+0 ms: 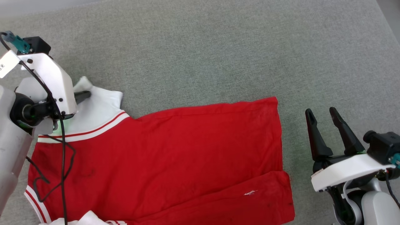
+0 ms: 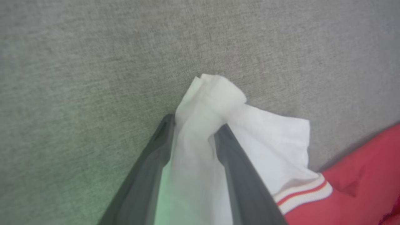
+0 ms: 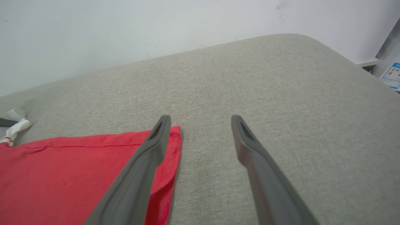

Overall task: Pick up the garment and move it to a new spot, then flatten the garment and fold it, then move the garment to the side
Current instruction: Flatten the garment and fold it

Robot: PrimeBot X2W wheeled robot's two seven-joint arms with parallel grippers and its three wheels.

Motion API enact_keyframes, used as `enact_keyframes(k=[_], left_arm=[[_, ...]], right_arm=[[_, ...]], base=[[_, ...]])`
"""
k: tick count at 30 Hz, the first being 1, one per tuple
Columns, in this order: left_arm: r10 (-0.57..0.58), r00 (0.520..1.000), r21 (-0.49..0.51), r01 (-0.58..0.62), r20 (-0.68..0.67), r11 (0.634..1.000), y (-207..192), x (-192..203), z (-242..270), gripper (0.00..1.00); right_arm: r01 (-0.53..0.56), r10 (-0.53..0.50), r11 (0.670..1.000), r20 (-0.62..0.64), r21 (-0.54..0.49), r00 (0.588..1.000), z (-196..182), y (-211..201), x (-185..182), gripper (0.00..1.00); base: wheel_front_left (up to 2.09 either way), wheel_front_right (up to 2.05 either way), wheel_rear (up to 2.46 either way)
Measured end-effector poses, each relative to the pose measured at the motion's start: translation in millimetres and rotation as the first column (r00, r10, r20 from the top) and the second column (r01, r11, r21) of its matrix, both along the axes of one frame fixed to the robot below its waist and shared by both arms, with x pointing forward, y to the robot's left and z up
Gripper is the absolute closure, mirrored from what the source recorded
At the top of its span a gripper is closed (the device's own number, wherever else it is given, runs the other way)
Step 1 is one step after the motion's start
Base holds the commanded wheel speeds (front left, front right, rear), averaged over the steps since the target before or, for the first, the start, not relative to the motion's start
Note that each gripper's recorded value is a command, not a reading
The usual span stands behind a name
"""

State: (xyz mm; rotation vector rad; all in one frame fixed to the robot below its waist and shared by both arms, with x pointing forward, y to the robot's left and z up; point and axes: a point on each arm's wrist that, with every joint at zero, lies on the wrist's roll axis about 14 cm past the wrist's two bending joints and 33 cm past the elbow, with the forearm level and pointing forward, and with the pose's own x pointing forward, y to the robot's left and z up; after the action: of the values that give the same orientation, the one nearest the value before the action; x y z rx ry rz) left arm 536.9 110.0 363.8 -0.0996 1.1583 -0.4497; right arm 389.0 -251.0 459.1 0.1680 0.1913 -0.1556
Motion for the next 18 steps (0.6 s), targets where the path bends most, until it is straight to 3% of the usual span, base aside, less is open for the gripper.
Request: enact_keyframes(k=[8,12,18], left_arm=[[0.008,0.997,-0.013,-0.007,0.075,1.0,-1.5,0.2,8.8,1.0],[0.015,0.991,-0.049,-0.009,0.136,0.999,-5.4,-2.2,24.2,1.0],[0.027,0.966,-0.061,-0.011,0.259,0.998,3.8,-2.6,55.0,1.0]], right_arm=[[-0.015,0.033,0.994,-0.165,0.108,0.986,-30.0,-2.9,-1.0,0.0],[-0.053,0.095,0.987,-0.285,0.152,0.954,-46.3,-0.5,0.0,0.0],[-0.18,0.225,0.971,-0.366,0.154,0.903,-40.6,14.4,26.8,0.0]], base=[[0.0,0.0,0.0],[0.0,0.0,0.0],[0.0,0.0,0.0]])
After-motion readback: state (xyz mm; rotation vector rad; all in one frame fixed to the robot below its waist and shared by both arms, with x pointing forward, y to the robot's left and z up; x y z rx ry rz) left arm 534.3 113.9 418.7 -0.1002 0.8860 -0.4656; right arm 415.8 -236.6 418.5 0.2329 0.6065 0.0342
